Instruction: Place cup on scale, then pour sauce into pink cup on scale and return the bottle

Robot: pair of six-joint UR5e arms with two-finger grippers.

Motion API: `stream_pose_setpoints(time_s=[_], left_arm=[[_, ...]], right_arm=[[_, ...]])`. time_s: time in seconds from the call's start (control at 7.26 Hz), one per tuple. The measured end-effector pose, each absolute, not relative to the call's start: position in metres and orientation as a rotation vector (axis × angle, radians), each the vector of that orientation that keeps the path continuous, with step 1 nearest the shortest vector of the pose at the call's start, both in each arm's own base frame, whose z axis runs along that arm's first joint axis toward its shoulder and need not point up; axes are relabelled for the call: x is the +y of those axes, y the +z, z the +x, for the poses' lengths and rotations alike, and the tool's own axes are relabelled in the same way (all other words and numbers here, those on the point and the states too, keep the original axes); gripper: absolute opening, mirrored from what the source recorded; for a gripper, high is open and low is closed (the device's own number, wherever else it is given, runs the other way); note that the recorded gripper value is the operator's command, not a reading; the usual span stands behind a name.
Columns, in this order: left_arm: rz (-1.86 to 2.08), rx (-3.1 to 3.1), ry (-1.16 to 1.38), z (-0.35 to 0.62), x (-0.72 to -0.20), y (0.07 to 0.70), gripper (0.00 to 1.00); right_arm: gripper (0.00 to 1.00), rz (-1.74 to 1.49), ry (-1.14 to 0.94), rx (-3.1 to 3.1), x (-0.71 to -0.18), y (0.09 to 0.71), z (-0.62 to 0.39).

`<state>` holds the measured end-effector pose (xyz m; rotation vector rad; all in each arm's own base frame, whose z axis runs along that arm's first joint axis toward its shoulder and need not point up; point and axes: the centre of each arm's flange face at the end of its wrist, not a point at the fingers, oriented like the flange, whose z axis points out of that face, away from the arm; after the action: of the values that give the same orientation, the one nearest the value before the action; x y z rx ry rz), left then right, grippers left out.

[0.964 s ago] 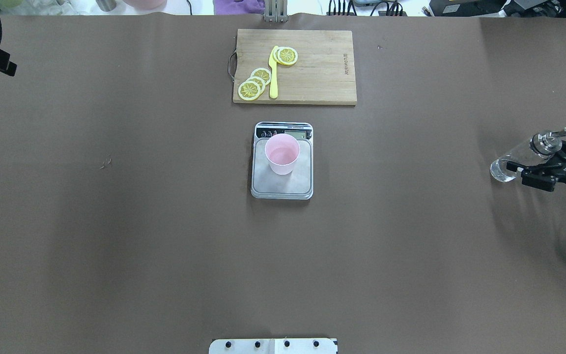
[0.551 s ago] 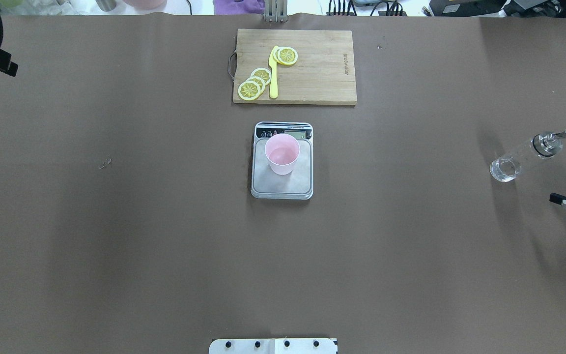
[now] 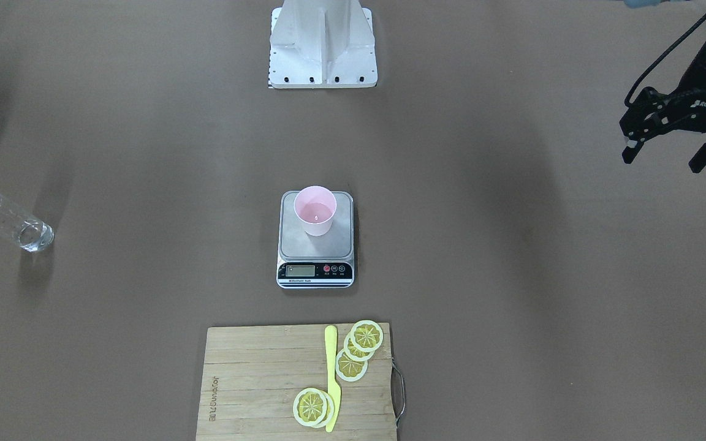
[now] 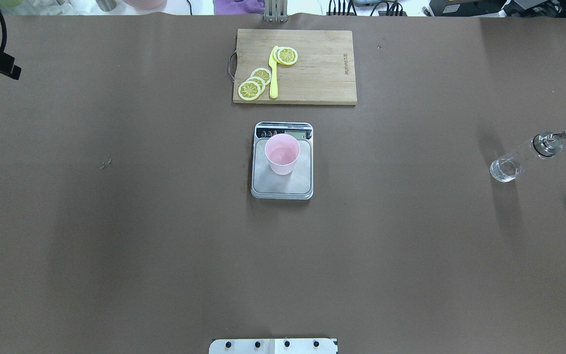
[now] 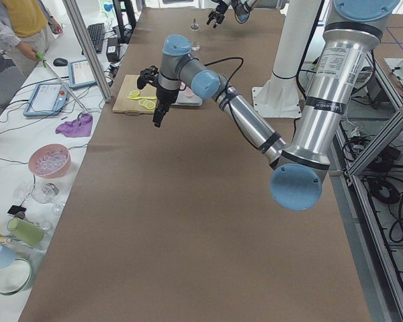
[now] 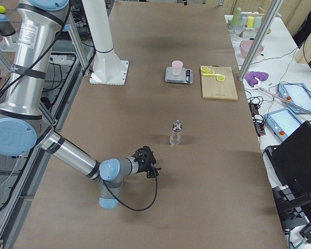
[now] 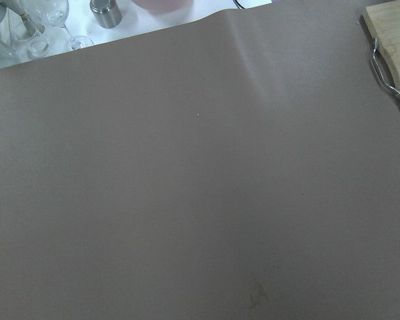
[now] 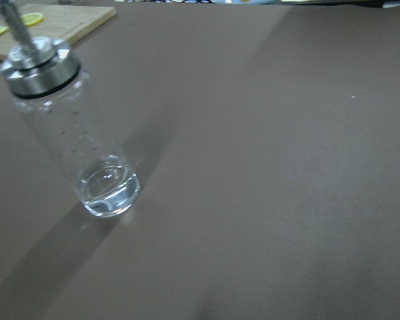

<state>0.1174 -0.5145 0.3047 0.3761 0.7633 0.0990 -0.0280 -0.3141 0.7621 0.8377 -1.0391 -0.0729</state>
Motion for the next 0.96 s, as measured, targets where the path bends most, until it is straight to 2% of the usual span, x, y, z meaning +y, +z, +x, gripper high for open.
stream_pose_setpoints(time_s=[0.41,0.96], left_arm=[[0.357,0.77,0.066,0.119,-0.514,0.306,0.97],[0.338,0.754,0.05,0.119,-0.515,0.317,0.97]], right_arm=[[0.97,0.58,0.107,-1.064,-0.408,0.748,0.035],[0.97,0.435,0.18,-1.061,-0.512,0.684,0.06]])
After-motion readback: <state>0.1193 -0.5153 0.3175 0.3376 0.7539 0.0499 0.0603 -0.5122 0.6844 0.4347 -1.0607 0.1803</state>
